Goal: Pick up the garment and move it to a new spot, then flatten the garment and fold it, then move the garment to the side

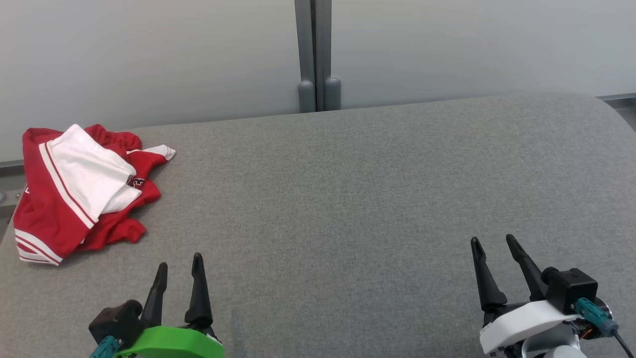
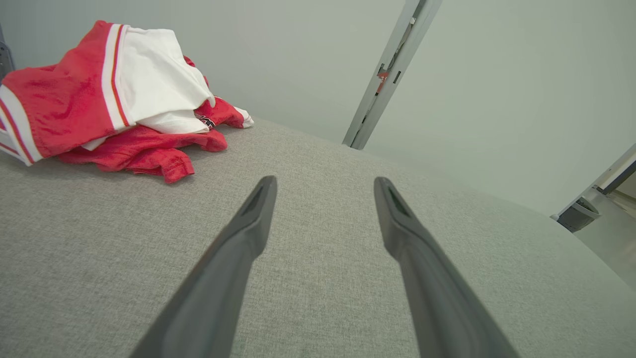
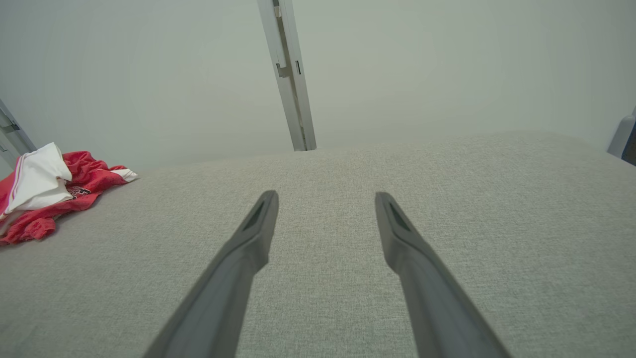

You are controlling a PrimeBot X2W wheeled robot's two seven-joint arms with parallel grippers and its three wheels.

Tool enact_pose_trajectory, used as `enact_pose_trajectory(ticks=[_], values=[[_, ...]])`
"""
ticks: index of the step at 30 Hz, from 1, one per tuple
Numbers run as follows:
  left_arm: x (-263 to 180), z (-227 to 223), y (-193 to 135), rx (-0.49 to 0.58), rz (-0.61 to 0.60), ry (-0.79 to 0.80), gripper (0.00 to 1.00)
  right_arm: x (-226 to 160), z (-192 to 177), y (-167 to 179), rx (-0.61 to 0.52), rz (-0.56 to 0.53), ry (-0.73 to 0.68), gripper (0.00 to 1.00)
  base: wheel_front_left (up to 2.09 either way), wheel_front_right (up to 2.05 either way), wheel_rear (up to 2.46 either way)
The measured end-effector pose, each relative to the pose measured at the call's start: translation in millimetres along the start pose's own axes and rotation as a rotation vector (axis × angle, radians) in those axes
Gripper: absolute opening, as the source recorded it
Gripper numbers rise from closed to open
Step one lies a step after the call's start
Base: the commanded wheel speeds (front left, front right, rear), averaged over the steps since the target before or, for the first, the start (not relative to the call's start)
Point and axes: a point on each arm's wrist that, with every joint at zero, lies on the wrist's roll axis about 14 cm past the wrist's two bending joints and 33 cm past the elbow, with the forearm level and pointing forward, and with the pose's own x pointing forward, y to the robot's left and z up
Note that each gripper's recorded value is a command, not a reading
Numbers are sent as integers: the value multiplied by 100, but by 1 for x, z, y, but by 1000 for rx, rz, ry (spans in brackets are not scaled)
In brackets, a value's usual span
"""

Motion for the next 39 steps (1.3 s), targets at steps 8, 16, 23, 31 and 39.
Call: enact_pose_trajectory(ticks=[8,16,23,31,39], values=[[-2,-5,-2,49,-12,8,100,0,0,4,-55,20,-6,100,0,0,0],[-4,-8,-3,79,-21,9,100,-1,1,7,-113,34,-13,100,0,0,0],[-6,-11,-4,115,-29,12,100,-2,2,8,-159,46,-23,100,0,0,0],[-8,-14,-7,152,-45,16,100,-3,3,10,-206,58,-30,100,0,0,0],[-8,-16,-7,162,-47,19,100,-4,1,9,-207,54,-23,100,0,0,0]])
